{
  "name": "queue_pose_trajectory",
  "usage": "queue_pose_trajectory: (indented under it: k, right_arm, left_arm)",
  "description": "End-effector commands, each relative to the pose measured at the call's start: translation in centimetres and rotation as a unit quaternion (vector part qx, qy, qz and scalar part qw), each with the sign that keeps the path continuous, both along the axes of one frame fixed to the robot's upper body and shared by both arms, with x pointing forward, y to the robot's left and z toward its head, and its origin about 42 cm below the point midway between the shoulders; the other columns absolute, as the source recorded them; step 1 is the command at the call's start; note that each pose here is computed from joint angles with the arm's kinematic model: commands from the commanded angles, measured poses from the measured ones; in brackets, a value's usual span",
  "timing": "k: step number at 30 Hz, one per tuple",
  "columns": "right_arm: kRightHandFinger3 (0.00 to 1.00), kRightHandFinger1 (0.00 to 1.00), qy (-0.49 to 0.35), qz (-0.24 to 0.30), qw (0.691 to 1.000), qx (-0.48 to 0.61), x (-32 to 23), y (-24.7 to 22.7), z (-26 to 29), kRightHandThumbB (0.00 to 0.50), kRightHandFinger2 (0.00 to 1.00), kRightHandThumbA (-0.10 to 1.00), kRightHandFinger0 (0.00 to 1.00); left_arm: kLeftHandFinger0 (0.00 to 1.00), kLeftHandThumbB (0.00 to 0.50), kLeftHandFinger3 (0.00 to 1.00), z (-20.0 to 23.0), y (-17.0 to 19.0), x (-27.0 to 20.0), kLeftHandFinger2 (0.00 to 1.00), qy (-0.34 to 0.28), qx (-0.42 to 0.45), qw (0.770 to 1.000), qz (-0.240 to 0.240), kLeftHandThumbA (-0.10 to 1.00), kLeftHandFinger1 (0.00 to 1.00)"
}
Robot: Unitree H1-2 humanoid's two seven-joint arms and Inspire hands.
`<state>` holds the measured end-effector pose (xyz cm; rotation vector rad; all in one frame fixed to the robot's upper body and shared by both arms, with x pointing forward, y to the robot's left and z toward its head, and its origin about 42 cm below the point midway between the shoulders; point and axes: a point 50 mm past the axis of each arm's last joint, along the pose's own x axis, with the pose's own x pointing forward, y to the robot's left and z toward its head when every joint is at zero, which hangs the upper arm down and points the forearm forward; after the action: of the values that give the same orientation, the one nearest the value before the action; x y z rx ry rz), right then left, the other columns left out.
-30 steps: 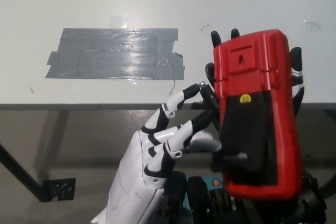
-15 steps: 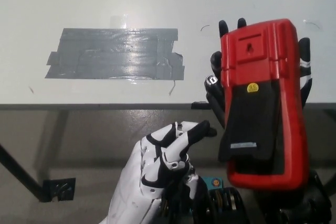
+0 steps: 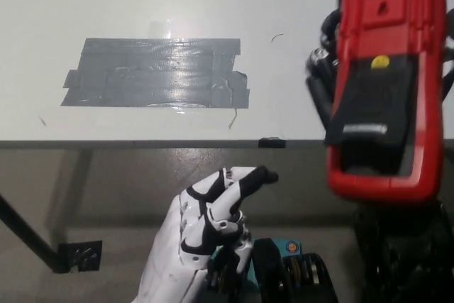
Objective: The robot first picks the multimeter with right hand and then unfolds the black stand on the back of it using left hand
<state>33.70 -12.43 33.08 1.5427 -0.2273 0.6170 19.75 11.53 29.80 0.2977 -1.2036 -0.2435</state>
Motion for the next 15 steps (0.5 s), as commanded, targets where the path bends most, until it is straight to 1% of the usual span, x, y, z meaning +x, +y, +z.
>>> queue_pose_trajectory:
  k: [1,2,3,4,5,7,8,9,10,12,13,14,15]
  right_arm:
    - [1.00,0.49,-0.012,-0.012,0.999,0.033,1.8,-0.1,2.0,0.089,0.78,-0.10,0.00]
    - [1.00,0.52,-0.010,-0.014,0.999,0.031,2.6,-0.3,1.9,0.080,0.79,-0.10,0.00]
    - [1.00,0.52,-0.010,-0.015,0.999,0.029,3.0,-0.5,1.8,0.079,0.79,-0.10,0.00]
    - [1.00,0.53,-0.006,-0.019,1.000,0.018,4.0,-0.8,1.5,0.077,0.79,-0.10,0.00]
    - [1.00,0.50,-0.007,-0.026,1.000,0.006,4.9,-1.1,1.5,0.098,0.75,-0.10,0.00]
    - [1.00,0.49,-0.005,-0.036,0.999,-0.008,6.1,-1.6,1.4,0.111,0.73,-0.10,0.00]
    - [1.00,0.48,-0.003,-0.044,0.999,-0.016,6.6,-1.8,1.4,0.107,0.71,-0.10,0.00]
    - [1.00,0.46,0.006,-0.043,0.999,-0.017,7.5,-2.1,1.4,0.106,0.71,-0.10,0.00]
    - [1.00,0.45,0.010,-0.046,0.999,-0.019,8.1,-2.3,1.4,0.098,0.71,-0.10,0.00]
    - [1.00,0.45,0.023,-0.045,0.999,-0.015,9.1,-2.6,1.4,0.098,0.73,-0.10,0.00]
    - [1.00,0.45,0.045,-0.055,0.997,-0.012,9.8,-2.8,1.4,0.112,0.78,-0.10,0.00]
    - [1.00,0.43,0.055,-0.061,0.996,-0.017,11.0,-3.2,1.5,0.092,0.77,-0.10,0.00]
    - [1.00,0.43,0.057,-0.063,0.996,-0.020,11.6,-3.5,1.6,0.092,0.76,-0.10,0.00]
  left_arm:
    - [0.58,0.440,1.00,0.0,0.6,-0.3,0.10,-0.010,-0.023,1.000,0.002,0.85,0.03]
    - [0.56,0.429,1.00,-0.2,0.9,-0.3,0.12,-0.010,-0.015,1.000,0.012,0.86,0.05]
    - [0.56,0.427,1.00,-0.3,1.0,-0.4,0.13,-0.009,-0.015,1.000,0.015,0.85,0.05]
    - [0.45,0.434,1.00,-0.8,1.3,-0.6,0.11,0.007,-0.018,1.000,0.003,0.81,0.01]
    - [0.47,0.429,1.00,-1.0,1.6,-0.6,0.09,0.009,-0.017,1.000,0.008,0.79,0.00]
    - [0.47,0.424,1.00,-1.2,1.8,-0.6,0.09,0.013,-0.017,1.000,0.010,0.78,0.00]
    - [0.52,0.425,1.00,-1.4,2.0,-0.6,0.09,0.014,-0.013,1.000,0.017,0.79,0.01]
    - [0.67,0.405,1.00,-1.7,2.3,-0.8,0.14,0.009,0.010,0.999,0.043,0.87,0.07]
    - [0.67,0.391,1.00,-1.9,2.4,-1.0,0.14,0.009,0.016,0.998,0.053,0.89,0.09]
    - [0.69,0.386,1.00,-2.3,2.6,-1.2,0.14,0.011,0.025,0.997,0.065,0.91,0.11]
    - [0.76,0.378,1.00,-2.6,2.7,-1.4,0.14,0.015,0.030,0.997,0.072,0.93,0.12]
    - [0.81,0.362,1.00,-2.9,2.8,-1.7,0.20,0.017,0.038,0.996,0.076,0.97,0.14]
    - [0.82,0.361,1.00,-3.1,2.9,-1.8,0.20,0.020,0.041,0.996,0.075,0.99,0.13]
